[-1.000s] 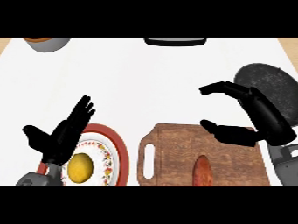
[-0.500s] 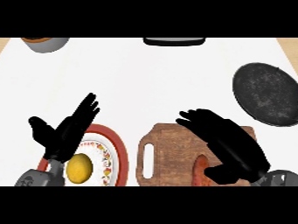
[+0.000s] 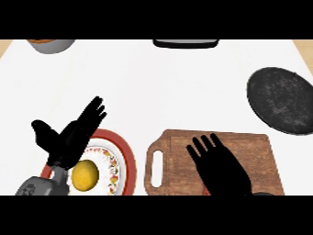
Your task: Pick the sweet potato from the cutting board and place it in the pan
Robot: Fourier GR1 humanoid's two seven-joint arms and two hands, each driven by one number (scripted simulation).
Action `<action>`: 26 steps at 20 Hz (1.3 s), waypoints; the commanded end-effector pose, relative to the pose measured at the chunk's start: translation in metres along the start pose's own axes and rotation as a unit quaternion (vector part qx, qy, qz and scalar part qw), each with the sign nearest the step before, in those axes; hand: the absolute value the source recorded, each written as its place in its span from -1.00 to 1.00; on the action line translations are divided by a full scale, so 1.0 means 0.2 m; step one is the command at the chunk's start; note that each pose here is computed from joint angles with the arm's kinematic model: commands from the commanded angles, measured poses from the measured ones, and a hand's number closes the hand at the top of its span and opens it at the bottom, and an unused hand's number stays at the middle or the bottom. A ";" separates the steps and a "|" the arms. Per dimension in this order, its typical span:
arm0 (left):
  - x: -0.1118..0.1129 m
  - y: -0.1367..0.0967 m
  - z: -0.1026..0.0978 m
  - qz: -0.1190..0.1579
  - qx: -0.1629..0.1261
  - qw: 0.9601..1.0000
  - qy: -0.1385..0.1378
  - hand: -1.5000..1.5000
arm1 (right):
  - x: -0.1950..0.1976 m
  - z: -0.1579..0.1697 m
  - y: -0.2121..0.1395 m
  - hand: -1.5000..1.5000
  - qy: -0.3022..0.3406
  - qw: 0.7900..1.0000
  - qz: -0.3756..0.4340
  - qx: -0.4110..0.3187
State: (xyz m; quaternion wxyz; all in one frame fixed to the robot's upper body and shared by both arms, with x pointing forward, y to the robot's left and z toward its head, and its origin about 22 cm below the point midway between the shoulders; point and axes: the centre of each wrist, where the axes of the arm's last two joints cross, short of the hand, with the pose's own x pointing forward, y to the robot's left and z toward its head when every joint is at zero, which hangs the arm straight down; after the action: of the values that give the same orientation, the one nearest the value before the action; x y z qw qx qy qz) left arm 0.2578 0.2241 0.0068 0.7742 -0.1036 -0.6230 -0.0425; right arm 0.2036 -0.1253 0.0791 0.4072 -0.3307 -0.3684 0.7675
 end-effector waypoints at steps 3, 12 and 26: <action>0.01 -0.01 0.02 -0.001 -0.009 1.000 0.002 0.00 | 0.34 0.01 -0.04 -1.00 0.048 0.989 0.095 0.100; -0.04 -0.09 0.03 -0.005 0.003 1.000 0.001 0.00 | 0.54 -0.02 -0.07 -1.00 0.103 0.984 0.084 0.120; -0.02 -0.08 0.05 0.005 0.008 1.000 -0.001 0.00 | 0.50 0.00 0.11 -1.00 0.162 0.972 0.132 0.111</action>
State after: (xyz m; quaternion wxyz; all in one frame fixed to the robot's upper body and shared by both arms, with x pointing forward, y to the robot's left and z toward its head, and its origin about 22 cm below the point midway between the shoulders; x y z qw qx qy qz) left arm 0.2509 0.2211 0.0127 0.7728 -0.1029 -0.6253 -0.0358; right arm 0.1522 -0.0440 0.0420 0.3858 -0.4074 -0.2017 0.8028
